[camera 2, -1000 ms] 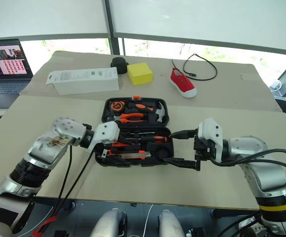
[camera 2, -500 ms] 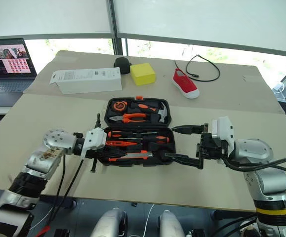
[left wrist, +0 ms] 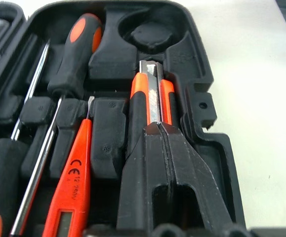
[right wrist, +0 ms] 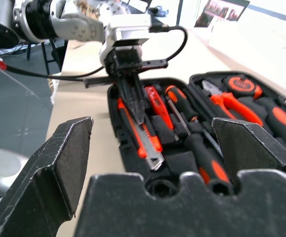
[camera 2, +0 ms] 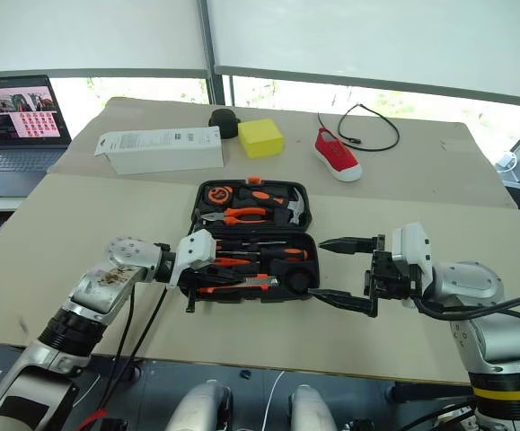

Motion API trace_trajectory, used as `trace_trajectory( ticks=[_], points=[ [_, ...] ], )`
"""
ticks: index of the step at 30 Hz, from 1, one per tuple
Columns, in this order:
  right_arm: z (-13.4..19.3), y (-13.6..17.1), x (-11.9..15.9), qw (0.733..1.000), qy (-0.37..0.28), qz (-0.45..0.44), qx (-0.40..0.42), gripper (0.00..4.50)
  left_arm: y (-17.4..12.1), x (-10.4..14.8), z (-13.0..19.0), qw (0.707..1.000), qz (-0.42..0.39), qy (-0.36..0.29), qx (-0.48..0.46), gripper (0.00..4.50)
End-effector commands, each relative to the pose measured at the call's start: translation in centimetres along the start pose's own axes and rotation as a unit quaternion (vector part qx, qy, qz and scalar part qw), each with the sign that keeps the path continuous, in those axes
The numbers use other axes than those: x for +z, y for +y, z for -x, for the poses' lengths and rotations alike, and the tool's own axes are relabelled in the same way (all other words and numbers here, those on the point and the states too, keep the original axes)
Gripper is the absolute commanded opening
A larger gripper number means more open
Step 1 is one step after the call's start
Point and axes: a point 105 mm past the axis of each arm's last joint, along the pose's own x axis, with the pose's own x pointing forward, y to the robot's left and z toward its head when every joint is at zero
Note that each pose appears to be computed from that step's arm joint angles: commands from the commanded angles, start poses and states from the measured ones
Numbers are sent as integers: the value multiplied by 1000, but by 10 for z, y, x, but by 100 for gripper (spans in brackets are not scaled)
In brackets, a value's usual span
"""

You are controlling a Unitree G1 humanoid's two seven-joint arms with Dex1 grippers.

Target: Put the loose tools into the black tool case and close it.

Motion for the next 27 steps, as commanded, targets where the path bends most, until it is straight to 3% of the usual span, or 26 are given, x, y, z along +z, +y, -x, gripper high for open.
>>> trace_trajectory(
  ticks=[1, 6, 10, 14, 18, 23, 27],
  points=[
    [3, 3, 11, 1000, -8, 8, -1, 450, 0, -39, -5, 994, 82, 70, 26, 2],
    [2, 5, 11, 1000, -10, 3, -4, 450, -11, -44, -6, 994, 76, 75, -1, 2],
    [10, -1, 13, 999, -12, 16, -39, 450, -5, -13, 0, 999, 25, -37, 18, 2],
    [44, -5, 12, 993, -7, 4, -119, 450, 8, 24, 33, 978, -39, -186, 86, 104],
    [81, 1, 1, 980, 19, -1, -197, 450, 10, 19, 57, 972, -5, -205, 113, 257],
    [160, 22, -27, 927, 57, -15, -371, 450, -6, 15, 100, 965, -36, -226, 132, 435],
    [199, 50, -49, 891, 104, -42, -439, 450, -23, 12, 125, 965, -28, -247, 79, 448]
  ],
)
